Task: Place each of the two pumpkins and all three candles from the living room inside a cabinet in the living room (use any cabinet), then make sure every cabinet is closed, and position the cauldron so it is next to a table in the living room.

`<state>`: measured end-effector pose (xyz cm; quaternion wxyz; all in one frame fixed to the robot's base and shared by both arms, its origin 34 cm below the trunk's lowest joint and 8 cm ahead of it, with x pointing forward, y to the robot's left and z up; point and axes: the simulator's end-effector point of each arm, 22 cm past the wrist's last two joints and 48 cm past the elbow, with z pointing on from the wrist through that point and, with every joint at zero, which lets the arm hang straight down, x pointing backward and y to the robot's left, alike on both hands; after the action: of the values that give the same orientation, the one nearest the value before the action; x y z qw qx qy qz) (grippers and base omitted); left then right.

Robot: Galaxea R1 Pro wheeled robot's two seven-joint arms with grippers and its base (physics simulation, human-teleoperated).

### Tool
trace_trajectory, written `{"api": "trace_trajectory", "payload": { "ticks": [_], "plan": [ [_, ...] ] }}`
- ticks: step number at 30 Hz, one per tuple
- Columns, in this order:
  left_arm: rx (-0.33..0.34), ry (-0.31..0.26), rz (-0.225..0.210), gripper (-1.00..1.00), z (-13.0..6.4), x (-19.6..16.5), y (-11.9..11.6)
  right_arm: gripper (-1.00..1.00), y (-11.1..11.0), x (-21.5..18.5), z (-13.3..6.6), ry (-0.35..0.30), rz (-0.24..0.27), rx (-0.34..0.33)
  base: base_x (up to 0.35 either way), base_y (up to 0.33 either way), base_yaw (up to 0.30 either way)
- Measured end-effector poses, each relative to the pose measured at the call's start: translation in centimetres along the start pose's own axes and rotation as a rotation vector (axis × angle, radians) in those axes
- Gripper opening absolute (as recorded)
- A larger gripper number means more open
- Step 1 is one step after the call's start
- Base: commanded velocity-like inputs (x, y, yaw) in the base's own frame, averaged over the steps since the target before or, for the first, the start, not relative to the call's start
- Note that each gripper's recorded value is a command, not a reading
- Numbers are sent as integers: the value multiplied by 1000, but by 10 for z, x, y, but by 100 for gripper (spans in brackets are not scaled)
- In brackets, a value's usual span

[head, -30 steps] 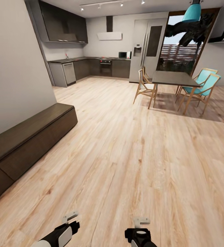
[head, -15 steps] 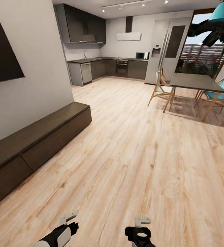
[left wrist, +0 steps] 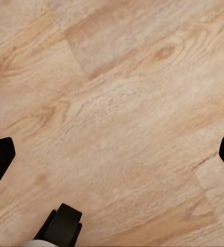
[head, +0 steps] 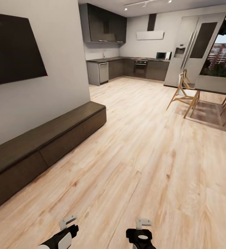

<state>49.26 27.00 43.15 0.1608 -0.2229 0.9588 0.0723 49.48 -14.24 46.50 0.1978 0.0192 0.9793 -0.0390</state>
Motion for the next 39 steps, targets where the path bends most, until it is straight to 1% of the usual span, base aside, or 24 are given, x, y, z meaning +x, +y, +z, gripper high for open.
{"api": "trace_trajectory", "payload": {
  "ticks": [5, 8, 39],
  "plan": [
    [-1, 2, 1, 100, 1, 1, 0, 100, 1, 1, 0, 3, 0, -1, 255, -177, 281],
    [-2, 3, 1, 100, 1, 2, 1, 100, 3, 2, 1, 5, 0, -3, 105, -111, 281],
    [-9, 20, 6, 100, 5, 11, 3, 100, 5, 10, 4, 22, -4, -6, 3, -3, 278]
  ]
}}
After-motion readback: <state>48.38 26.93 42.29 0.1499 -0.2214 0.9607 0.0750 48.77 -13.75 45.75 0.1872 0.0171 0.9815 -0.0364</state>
